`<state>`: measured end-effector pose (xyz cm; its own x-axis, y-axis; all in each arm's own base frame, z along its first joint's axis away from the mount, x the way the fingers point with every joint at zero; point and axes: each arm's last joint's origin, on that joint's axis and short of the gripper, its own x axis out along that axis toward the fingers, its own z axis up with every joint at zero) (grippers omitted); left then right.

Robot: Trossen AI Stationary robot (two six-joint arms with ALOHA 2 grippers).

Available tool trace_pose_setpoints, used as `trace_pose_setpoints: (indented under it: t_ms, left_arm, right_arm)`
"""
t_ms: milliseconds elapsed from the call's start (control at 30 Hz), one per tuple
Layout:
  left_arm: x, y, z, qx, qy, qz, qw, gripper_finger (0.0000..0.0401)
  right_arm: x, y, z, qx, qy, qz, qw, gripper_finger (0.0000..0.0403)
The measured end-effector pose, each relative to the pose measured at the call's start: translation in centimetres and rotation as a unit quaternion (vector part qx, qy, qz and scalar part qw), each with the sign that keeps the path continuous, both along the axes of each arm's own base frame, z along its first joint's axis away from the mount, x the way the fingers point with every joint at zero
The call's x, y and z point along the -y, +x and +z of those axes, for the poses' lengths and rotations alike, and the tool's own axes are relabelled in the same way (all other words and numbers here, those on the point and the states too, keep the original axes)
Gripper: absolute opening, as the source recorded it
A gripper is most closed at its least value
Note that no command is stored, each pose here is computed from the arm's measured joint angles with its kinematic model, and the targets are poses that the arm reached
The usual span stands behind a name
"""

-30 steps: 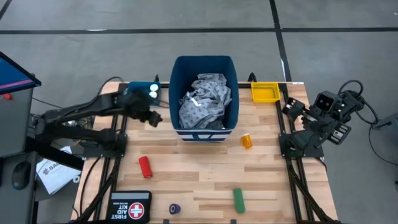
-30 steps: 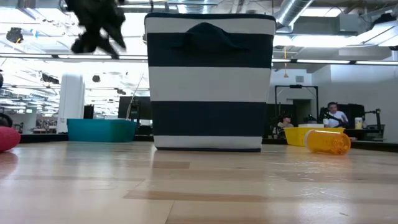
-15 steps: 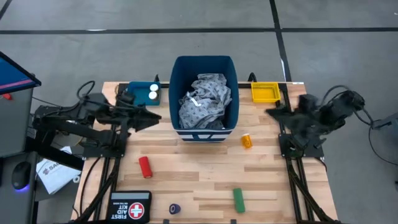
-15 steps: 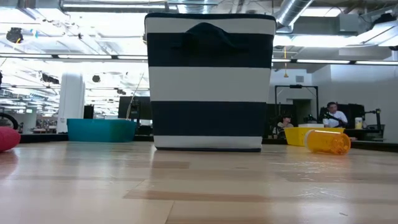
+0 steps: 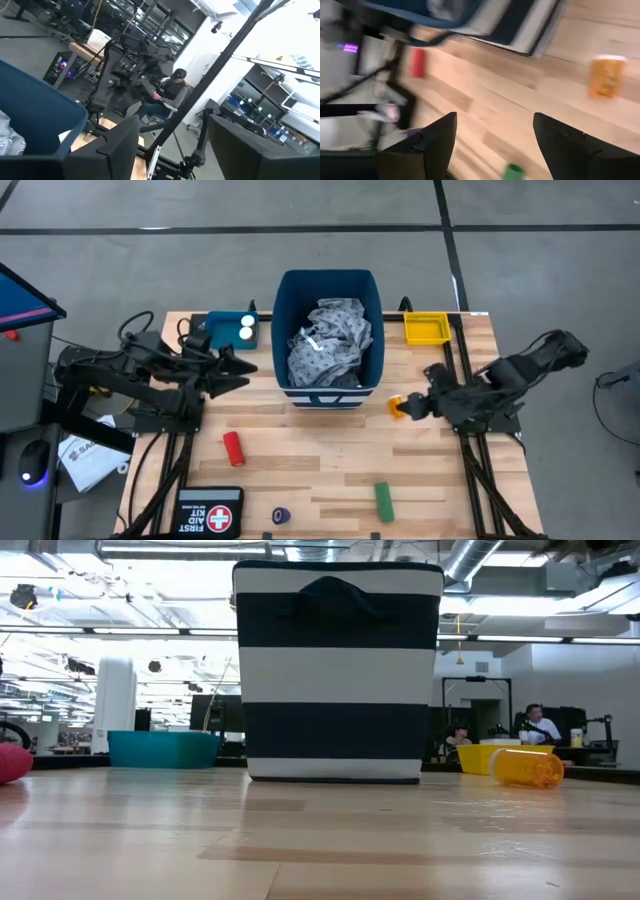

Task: Pick & place medical supplies in basket/bin
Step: Put the orange pill bottle into the blue bin

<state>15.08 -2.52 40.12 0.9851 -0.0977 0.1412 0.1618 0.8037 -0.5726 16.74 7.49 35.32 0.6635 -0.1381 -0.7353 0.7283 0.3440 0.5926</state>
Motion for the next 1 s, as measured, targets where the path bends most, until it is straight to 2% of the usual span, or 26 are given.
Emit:
trace_pose_setpoints:
  t_ms: [133,267,400,667,800,1000]
  left_arm:
    - [0.1,0.0,0.1,0.003,0.0,-0.001,1.0,0.0244]
    - [0.2,-0.1,0.4,0.02,0.009,0.014,1.0,0.026]
    - [0.4,-0.2,0.8,0.043,0.014,0.011,0.999,0.0276]
    - [0.4,-0.3,0.9,0.048,0.011,0.011,0.999,0.0287]
    - [0.4,-0.3,1.1,0.057,0.009,0.011,0.998,0.0287]
    - [0.3,-0.4,1.3,0.071,0.006,0.012,0.997,0.0287]
  right_arm:
    - [0.5,1.6,-1.8,-0.075,0.006,-0.013,0.997,0.026]
    - [1.3,2.6,-4.3,-0.178,0.003,-0.025,0.984,0.0261]
    - [2.1,3.2,-6.6,-0.22,0.001,-0.044,0.975,0.0261]
    - [3.2,3.2,-11.2,-0.251,0.002,-0.051,0.967,0.0261]
    - [3.5,3.1,-14.1,-0.248,0.028,-0.042,0.968,0.0261]
    - [4.0,2.6,-16.5,-0.246,0.026,-0.052,0.967,0.0261]
